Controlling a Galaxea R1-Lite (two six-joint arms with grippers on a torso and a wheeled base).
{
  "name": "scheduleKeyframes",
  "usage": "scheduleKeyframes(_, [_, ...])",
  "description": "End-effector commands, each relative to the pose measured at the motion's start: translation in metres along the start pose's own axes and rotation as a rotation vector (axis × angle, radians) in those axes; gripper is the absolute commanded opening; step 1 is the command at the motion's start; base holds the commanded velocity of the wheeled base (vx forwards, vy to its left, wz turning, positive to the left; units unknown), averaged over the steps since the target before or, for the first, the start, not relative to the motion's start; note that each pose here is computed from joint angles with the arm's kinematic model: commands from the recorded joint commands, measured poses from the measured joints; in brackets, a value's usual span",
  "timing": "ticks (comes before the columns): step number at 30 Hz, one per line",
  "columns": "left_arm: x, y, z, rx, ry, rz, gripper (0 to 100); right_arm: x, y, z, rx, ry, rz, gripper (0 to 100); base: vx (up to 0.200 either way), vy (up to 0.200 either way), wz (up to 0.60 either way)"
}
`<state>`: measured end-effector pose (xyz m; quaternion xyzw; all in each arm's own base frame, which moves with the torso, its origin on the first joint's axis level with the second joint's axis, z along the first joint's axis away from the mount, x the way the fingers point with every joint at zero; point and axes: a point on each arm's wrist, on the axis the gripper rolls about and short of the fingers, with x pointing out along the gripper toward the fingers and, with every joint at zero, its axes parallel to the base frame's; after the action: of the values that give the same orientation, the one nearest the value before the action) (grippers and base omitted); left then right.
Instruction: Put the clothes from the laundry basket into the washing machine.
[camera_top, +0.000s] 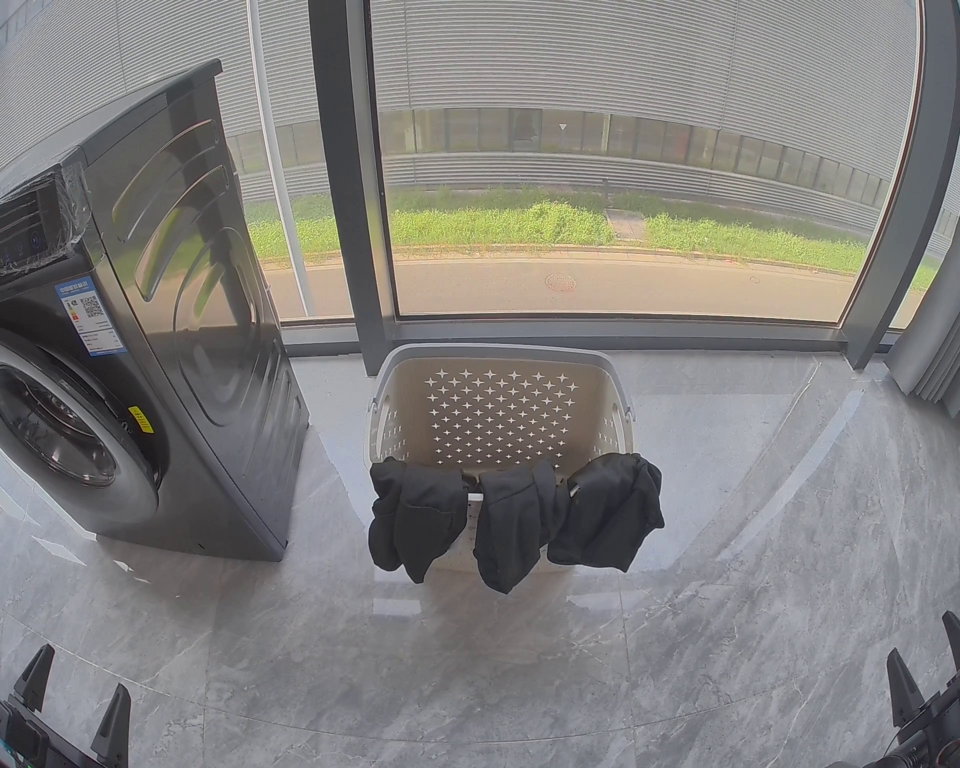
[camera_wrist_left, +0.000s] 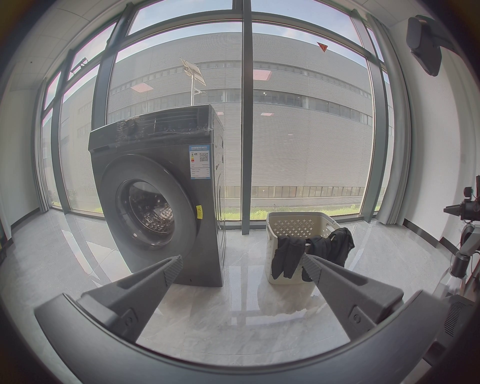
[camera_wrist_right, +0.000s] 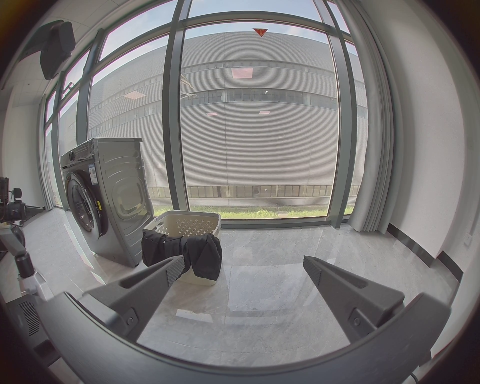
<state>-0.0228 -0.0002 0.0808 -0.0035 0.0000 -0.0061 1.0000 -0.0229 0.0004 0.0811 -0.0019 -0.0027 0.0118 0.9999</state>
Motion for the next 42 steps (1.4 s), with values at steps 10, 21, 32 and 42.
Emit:
scheduleKeyframes(10, [-0.0003,0.0000,-0.0043,-0.002,-0.005,0.000,100,0.0000,0.0000,-0.0052,-0.001,0.001,0.001,100,0.000,0.000,0.00])
scheduleKeyframes(21, [-0.0003,0.0000,-0.0043,-0.002,-0.005,0.000,100,0.0000,0.0000,-0.0052,-0.001,0.001,0.001,100,0.000,0.200,0.00])
scheduleKeyframes(32, [-0.0003,0.0000,-0.0043,0.001,-0.005,0.000,100,0.0000,0.0000,-0.0052,-0.001,0.001,0.001,100,0.018,0.018,0.00])
scheduleKeyframes(42, [-0.0003,0.0000,-0.0043,0.009,-0.005,-0.002,100,0.0000,0.0000,-0.0052,-0.001,0.001,0.001,100,0.160,0.000,0.00])
